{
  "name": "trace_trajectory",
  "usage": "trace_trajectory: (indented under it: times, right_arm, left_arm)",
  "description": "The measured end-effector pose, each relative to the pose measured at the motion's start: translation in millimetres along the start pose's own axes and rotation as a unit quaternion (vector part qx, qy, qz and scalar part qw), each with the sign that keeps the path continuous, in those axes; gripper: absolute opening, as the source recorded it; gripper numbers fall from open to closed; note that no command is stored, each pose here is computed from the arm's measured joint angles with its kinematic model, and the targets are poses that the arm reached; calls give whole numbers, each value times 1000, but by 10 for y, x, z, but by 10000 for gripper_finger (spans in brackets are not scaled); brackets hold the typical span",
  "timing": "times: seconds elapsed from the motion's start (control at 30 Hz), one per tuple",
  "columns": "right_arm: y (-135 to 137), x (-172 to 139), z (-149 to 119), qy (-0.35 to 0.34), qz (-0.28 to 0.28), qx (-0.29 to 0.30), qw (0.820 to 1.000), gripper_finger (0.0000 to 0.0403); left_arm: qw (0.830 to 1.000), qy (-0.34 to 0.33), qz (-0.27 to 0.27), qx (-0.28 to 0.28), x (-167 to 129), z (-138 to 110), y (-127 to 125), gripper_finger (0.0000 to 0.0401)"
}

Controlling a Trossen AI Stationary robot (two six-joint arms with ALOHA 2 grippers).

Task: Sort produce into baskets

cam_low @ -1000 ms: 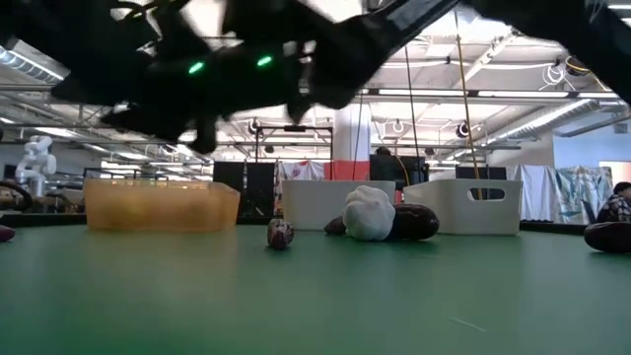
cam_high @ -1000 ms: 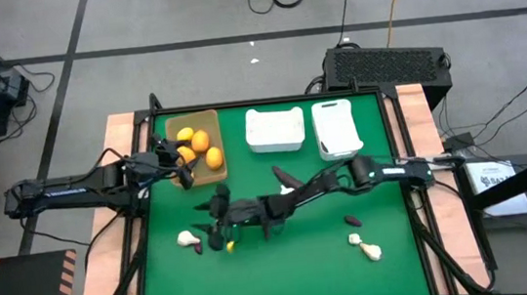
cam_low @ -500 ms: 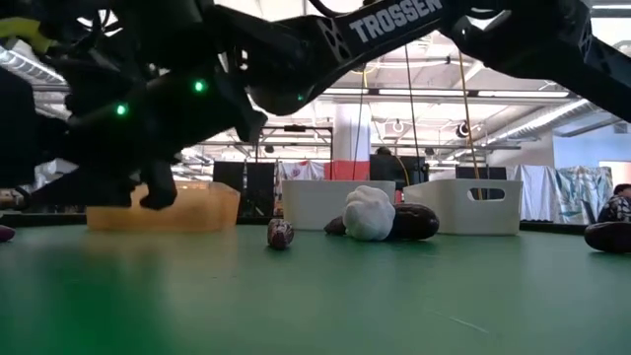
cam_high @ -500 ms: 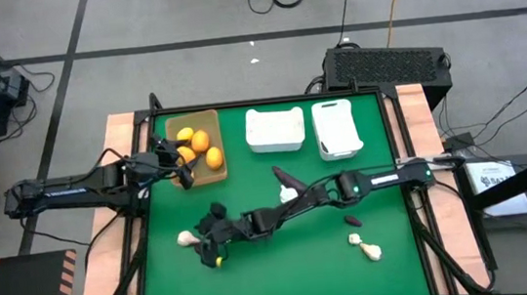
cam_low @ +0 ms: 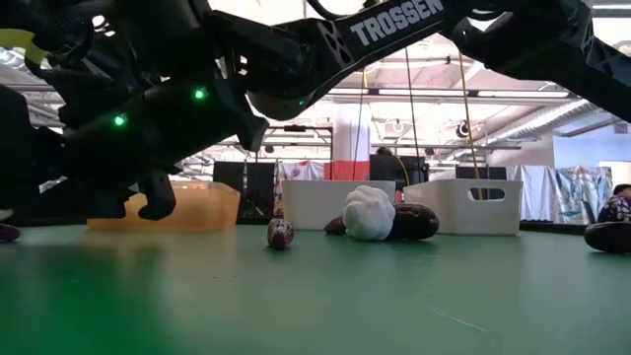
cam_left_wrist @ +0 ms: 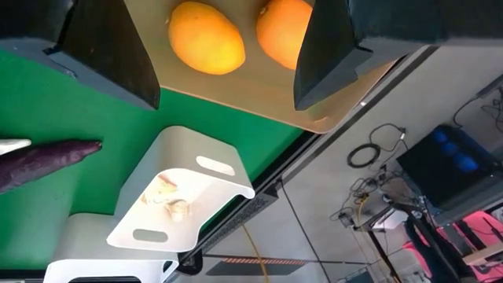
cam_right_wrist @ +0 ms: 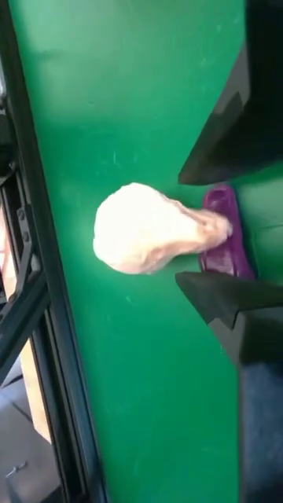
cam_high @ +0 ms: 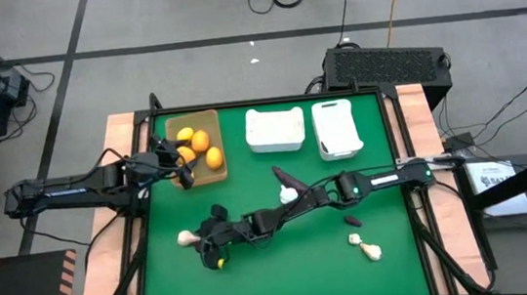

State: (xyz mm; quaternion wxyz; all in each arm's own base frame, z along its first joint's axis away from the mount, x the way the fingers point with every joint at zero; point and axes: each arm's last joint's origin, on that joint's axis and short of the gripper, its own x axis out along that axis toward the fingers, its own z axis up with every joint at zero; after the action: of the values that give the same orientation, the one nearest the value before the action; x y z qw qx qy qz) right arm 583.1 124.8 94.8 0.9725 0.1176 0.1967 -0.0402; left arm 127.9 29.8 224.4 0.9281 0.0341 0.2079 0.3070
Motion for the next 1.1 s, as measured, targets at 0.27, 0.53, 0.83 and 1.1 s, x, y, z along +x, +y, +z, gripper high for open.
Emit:
trace_trajectory:
  times: [0.27, 0.53, 0.83, 1.1]
  right_arm:
    - [5, -1, 0, 0, 2, 0, 1000, 93]
    - [-33, 8, 17, -2, -1, 2, 1000, 7]
    - [-13, -120, 277, -3, -1, -1, 1000, 3]
    - [17, -828, 868, 154, -54, -69, 984, 2]
  left_arm:
    - [1000, 0, -1, 2, 0, 0, -1, 301]
    - [1000, 1, -1, 2, 0, -1, -1, 301]
    - [1000, 7, -1, 6, 0, -15, 0, 301]
    - [1000, 8, -1, 7, -1, -17, 0, 301]
